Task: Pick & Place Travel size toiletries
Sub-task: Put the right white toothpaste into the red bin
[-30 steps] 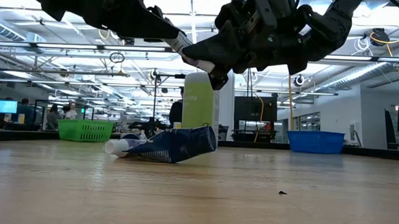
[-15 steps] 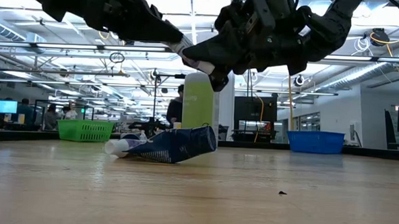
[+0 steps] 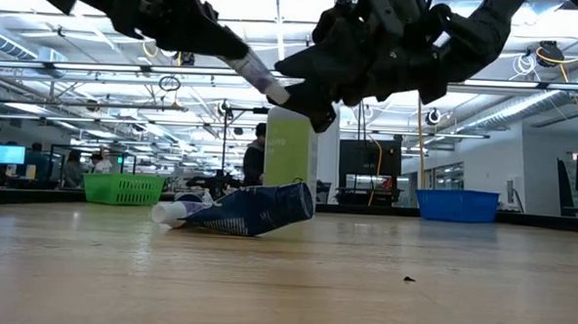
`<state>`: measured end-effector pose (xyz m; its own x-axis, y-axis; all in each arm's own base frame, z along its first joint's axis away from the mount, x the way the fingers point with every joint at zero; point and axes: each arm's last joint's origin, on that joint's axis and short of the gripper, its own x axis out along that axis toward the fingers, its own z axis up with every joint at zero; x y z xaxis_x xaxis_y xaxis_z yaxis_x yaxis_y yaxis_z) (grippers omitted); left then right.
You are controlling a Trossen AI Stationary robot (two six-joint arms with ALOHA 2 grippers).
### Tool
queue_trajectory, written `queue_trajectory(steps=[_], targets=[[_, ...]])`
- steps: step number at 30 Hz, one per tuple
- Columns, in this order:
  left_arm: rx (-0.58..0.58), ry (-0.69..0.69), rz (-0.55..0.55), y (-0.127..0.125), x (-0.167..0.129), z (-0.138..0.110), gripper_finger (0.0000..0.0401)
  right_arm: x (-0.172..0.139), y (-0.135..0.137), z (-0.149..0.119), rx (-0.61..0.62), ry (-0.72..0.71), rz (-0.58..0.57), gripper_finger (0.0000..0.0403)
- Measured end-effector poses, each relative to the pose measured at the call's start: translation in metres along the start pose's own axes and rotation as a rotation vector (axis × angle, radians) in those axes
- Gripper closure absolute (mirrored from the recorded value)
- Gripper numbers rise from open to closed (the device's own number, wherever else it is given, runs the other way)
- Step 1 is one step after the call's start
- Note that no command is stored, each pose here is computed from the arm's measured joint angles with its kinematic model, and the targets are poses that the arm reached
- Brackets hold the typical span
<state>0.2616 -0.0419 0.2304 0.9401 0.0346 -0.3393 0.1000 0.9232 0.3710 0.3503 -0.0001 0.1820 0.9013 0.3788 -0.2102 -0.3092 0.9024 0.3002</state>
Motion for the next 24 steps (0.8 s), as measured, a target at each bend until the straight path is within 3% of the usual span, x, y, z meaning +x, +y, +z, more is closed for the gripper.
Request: queue_trajectory(steps=[5,11,17,24], targets=[[-0.010,0.028,0.023,-0.003,-0.022,0.007,0.0395,-0.018,0.003,0.010,0.014,0.086,-0.045,0.0162],[-0.078,0.067,0.017,-0.008,-0.053,0.011,0.0395,-0.044,0.017,0.020,-0.053,0.148,-0.194,0.0180],[-0.167,0.117,-0.007,-0.015,-0.079,0.009,0.0396,-0.083,0.031,0.009,-0.102,0.038,-0.319,0.0204],[-0.254,0.214,-0.005,-0.027,-0.091,0.001,0.0396,-0.132,0.042,-0.034,-0.134,-0.189,-0.385,0.0221]])
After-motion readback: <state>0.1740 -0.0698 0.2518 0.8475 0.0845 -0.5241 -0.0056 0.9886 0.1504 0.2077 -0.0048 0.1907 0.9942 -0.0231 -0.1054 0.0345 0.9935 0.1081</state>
